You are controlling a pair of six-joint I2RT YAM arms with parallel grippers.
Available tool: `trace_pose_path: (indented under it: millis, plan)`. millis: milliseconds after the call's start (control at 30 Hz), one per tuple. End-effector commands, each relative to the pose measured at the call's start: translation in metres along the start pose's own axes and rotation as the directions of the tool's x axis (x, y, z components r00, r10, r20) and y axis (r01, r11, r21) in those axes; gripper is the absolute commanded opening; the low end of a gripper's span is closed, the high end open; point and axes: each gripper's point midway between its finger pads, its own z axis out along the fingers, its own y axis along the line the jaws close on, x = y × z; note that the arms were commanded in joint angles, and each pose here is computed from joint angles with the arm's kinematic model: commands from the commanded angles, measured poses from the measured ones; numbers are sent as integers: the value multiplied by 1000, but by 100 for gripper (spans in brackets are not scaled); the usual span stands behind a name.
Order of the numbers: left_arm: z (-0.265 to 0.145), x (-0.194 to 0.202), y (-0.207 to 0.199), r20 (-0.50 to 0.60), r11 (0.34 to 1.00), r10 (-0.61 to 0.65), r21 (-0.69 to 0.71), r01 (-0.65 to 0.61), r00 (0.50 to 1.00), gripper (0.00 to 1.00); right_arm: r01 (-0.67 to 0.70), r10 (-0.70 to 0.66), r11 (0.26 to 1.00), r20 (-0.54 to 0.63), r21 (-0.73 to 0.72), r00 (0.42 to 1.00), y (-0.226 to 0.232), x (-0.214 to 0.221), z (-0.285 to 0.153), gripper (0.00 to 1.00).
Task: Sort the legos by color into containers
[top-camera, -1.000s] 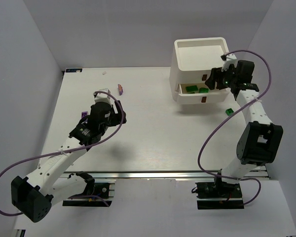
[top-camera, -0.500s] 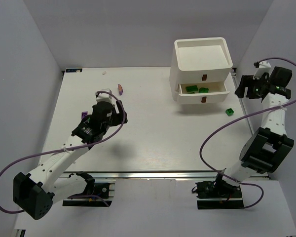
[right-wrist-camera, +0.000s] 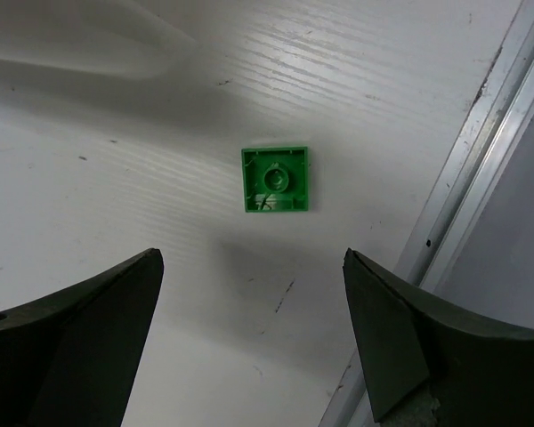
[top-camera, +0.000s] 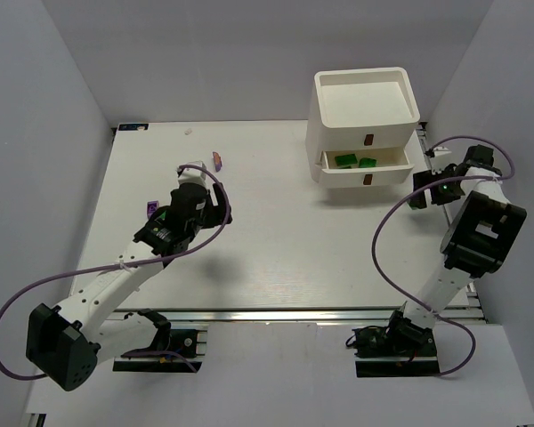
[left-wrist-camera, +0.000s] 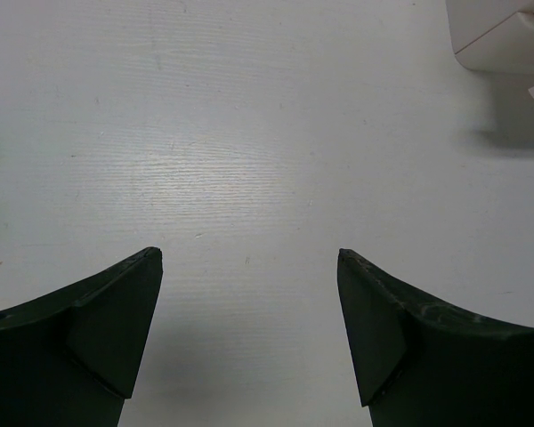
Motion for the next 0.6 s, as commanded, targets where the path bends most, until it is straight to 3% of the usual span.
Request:
trace_pose_path:
  millis: [0, 567]
  plan:
    - [-2, -9, -5, 17, 1000, -1, 19, 1, 1000, 89, 62, -62, 998, 21, 2, 998, -10, -3, 13, 86]
    - [-3, -15, -4, -2, 1000, 10, -10, -10, 1000, 89, 69, -68, 998, 85, -11, 994, -21, -6, 49, 75]
